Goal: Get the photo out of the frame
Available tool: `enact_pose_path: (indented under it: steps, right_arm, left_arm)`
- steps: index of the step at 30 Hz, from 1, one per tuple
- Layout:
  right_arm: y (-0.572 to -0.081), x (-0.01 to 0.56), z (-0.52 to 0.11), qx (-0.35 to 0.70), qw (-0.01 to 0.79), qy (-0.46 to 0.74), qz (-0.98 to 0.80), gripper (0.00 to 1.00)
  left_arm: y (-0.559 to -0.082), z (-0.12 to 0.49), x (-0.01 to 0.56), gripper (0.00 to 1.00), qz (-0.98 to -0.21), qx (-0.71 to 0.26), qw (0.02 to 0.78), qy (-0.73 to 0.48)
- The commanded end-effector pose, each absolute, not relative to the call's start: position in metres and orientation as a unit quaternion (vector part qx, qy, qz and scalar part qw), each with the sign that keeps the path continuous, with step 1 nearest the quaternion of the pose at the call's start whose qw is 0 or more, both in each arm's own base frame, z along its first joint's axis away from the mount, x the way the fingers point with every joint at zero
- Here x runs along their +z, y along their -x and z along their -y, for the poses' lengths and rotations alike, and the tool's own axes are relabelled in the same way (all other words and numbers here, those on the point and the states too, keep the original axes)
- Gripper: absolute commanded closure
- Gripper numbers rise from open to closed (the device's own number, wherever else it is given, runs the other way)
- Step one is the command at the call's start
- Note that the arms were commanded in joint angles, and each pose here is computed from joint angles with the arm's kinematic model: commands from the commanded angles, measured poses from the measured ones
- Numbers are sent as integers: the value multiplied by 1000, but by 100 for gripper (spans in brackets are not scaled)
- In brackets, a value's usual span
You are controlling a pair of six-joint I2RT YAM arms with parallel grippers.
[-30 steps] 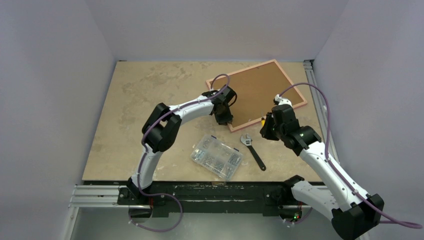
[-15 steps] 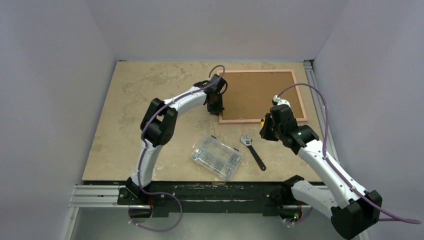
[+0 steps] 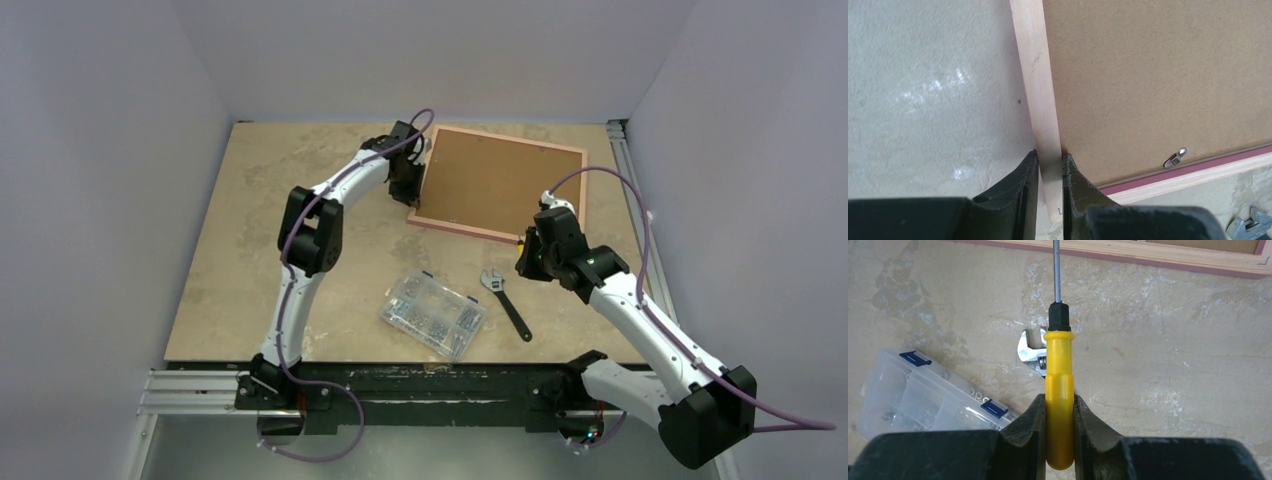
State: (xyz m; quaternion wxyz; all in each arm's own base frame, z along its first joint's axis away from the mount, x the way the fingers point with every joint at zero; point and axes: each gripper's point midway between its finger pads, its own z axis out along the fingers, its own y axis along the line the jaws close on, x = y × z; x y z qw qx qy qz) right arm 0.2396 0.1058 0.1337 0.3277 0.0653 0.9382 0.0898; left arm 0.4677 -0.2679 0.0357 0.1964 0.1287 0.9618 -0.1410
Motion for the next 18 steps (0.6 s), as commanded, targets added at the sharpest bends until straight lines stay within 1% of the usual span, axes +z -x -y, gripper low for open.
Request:
enact_pose_path:
  steps: [1, 4, 8, 13, 14, 15, 16, 17, 18]
  right_arm:
    - [-244, 139, -110, 104, 340, -74, -932, 100]
    - [-244, 138, -111, 103, 335, -74, -934, 100]
    - [-246, 136, -113, 101, 331, -72, -935, 100]
    - [-251, 133, -114, 95, 324, -69, -939, 100]
    - [-251, 132, -115, 94, 323, -69, -939, 100]
    - [-252, 132, -115, 94, 322, -68, -940, 100]
    - [-253, 132, -115, 94, 323, -68, -939, 100]
    - [-253, 132, -116, 95, 323, -68, -939, 100]
    - [-254, 132, -116, 94, 324, -68, -939, 100]
  left_arm:
    - [-478, 308, 67, 100, -922, -207, 241, -222]
    - [-476, 319, 70, 100, -908, -220, 248, -257]
    - [-472, 331, 72, 100, -887, -189, 270, -325]
    - [-491, 338, 86, 100, -880, -190, 296, -318]
    - [-495, 339, 90, 96, -881, -187, 305, -311]
    - [-500, 338, 95, 86, -885, -184, 313, -293]
    - [-503, 338, 99, 73, -888, -184, 318, -275]
    - [-506, 337, 104, 62, -892, -187, 322, -256]
    - [-507, 336, 112, 56, -896, -192, 324, -237]
